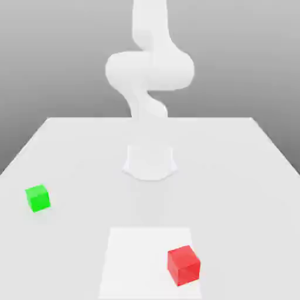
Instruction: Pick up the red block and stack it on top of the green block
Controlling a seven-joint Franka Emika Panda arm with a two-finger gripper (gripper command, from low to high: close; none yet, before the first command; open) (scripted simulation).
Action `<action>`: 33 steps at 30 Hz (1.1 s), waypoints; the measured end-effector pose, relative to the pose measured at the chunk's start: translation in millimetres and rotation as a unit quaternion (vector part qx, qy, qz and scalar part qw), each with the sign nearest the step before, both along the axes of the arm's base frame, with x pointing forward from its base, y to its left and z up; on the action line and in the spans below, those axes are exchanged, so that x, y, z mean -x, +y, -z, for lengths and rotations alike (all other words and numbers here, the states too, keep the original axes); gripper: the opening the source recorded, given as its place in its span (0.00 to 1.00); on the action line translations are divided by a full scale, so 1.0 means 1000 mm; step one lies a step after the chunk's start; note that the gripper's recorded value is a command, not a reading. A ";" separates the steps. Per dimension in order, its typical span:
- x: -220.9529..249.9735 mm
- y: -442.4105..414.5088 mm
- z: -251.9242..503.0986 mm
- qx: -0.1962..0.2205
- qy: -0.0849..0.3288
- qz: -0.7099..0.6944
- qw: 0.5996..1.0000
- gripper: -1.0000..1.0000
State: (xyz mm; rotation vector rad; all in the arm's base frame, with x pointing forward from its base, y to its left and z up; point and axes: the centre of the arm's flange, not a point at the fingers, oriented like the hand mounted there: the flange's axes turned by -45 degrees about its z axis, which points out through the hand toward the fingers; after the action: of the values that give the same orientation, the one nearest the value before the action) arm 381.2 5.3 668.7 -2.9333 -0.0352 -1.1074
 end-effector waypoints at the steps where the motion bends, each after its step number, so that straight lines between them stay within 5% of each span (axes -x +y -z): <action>1: -0.014 0.003 0.019 0.003 0.016 -0.008 1.000 0.50; 11: -0.090 0.033 0.215 0.032 0.169 -0.079 0.982 0.50; 22: -0.070 0.063 0.434 0.066 0.327 -0.159 0.929 0.50; 28: -0.062 0.064 0.514 0.070 0.346 -0.167 0.921 0.50; 29: -0.061 0.063 0.521 0.070 0.346 -0.167 0.921 0.00; 33: -0.061 0.064 0.521 0.070 0.346 -0.167 0.921 0.00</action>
State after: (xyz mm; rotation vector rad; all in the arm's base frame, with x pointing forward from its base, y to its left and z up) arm 442.3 68.8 147.4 -3.0846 -0.5967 0.0004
